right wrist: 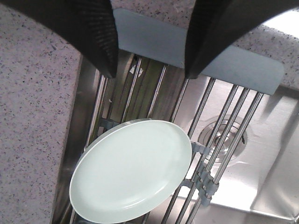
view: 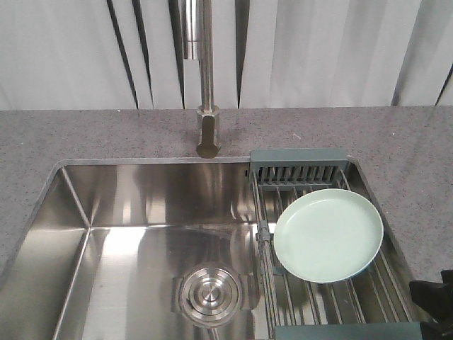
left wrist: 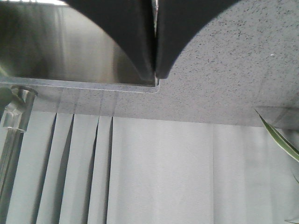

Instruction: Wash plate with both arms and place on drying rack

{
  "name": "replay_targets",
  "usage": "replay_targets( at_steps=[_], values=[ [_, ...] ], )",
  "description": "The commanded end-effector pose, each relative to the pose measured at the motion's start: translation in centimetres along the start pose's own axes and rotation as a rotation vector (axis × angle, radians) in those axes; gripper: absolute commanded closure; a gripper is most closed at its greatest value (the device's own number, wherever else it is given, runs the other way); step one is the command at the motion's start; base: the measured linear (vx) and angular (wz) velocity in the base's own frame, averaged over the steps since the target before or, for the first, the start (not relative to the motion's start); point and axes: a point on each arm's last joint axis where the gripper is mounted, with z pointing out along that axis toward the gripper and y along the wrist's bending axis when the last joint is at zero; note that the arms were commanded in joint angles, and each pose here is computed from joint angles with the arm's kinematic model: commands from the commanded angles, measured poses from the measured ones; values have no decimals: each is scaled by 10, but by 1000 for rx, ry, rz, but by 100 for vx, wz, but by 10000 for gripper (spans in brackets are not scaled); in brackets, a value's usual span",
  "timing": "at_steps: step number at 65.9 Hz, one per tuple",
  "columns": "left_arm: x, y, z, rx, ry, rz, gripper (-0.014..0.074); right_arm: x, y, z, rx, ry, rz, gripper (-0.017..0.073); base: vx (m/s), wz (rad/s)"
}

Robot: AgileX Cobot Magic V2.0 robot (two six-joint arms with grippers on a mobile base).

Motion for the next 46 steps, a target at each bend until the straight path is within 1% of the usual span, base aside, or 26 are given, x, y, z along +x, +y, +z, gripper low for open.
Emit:
replay_targets(
  at_steps=[1,46],
  values=[
    [-16,-2,-3,18,-119,8,600,-11,0,-6,2,-78,-9,222,0,0],
    [-16,-2,-3,15,-115,6,600,-11,0,-6,2,-78,-9,226,0,0]
  ],
)
